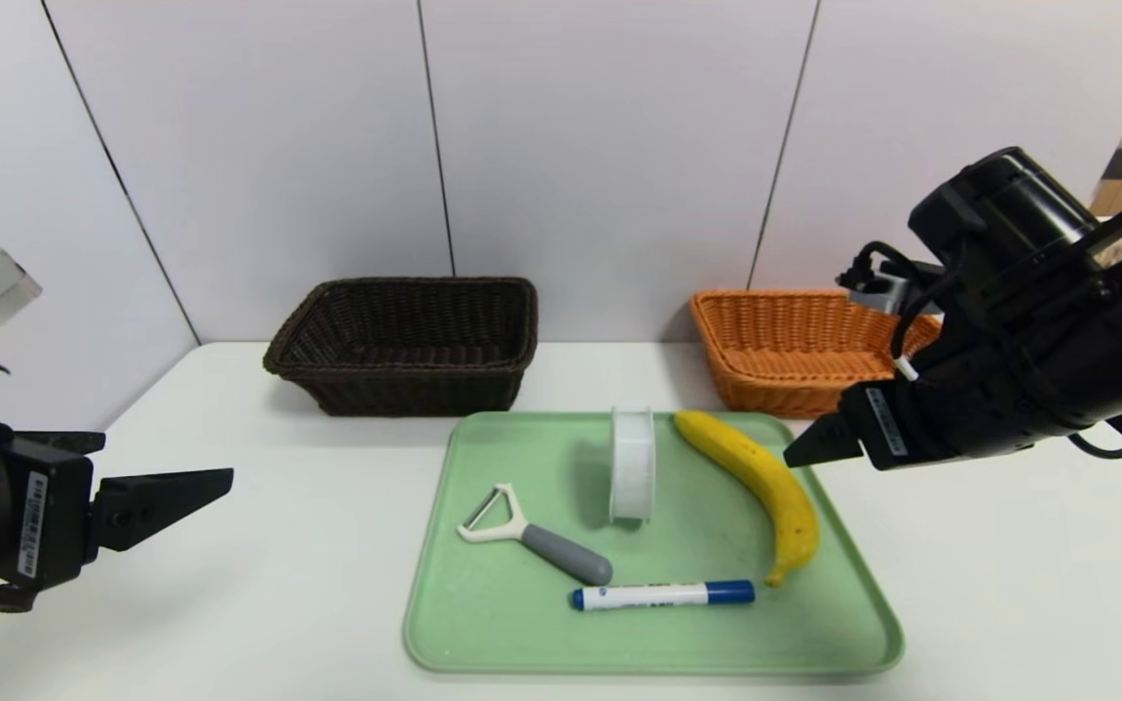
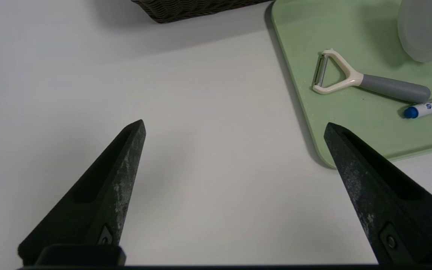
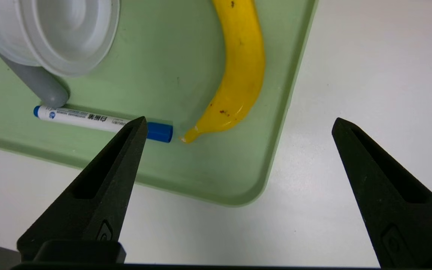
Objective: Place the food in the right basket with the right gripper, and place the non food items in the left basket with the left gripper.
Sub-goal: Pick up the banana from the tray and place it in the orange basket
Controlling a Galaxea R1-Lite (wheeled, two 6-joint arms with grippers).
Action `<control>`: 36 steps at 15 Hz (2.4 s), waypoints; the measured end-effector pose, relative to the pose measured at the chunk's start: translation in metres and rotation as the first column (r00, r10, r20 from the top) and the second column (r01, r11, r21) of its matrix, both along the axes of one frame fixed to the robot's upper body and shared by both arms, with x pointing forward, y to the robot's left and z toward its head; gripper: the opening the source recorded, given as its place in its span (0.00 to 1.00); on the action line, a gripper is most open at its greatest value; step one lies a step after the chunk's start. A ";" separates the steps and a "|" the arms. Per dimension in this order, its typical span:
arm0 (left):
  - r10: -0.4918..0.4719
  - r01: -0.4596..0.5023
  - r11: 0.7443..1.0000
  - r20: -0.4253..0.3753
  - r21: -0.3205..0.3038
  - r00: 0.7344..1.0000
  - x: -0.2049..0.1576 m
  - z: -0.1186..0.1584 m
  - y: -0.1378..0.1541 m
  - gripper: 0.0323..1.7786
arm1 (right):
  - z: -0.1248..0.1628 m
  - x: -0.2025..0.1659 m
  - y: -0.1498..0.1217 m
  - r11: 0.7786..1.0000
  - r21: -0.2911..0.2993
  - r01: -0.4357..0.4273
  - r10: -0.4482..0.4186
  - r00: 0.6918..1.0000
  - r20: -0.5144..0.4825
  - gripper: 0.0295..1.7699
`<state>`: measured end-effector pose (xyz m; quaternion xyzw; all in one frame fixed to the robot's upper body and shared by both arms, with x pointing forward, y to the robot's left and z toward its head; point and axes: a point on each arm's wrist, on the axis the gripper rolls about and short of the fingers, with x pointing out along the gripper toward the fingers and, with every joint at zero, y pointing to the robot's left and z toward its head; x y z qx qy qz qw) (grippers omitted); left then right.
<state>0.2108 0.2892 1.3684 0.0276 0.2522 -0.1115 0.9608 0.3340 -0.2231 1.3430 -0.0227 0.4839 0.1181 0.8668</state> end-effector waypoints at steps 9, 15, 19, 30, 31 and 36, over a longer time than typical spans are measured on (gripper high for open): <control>-0.004 0.004 1.000 -0.021 0.005 1.000 0.001 -0.009 -0.001 0.95 | -0.059 0.034 0.022 1.000 -0.010 0.009 -0.009 0.999 0.031 0.96; -0.004 0.004 1.000 0.007 -0.007 1.000 0.004 -0.007 -0.002 0.95 | -0.078 0.044 0.030 0.999 -0.026 0.018 -0.019 1.000 -0.021 0.96; -0.001 0.001 1.000 0.008 -0.011 1.000 0.004 -0.007 -0.002 0.95 | -0.086 0.054 0.034 0.998 0.015 0.064 -0.064 0.998 -0.008 0.96; 0.004 -0.003 1.000 0.012 -0.020 1.000 0.003 -0.006 -0.002 0.95 | -0.104 0.060 0.038 0.997 -0.013 0.079 -0.079 0.996 -0.038 0.55; 0.004 -0.004 1.000 0.013 -0.022 1.000 0.003 -0.006 -0.002 0.95 | -0.104 0.060 0.038 0.997 -0.014 0.077 -0.078 0.996 -0.040 0.50; 0.025 -0.025 0.998 0.005 -0.058 1.000 0.003 -0.006 -0.002 0.95 | -0.094 0.052 0.039 0.998 -0.001 0.068 -0.068 0.997 -0.029 0.26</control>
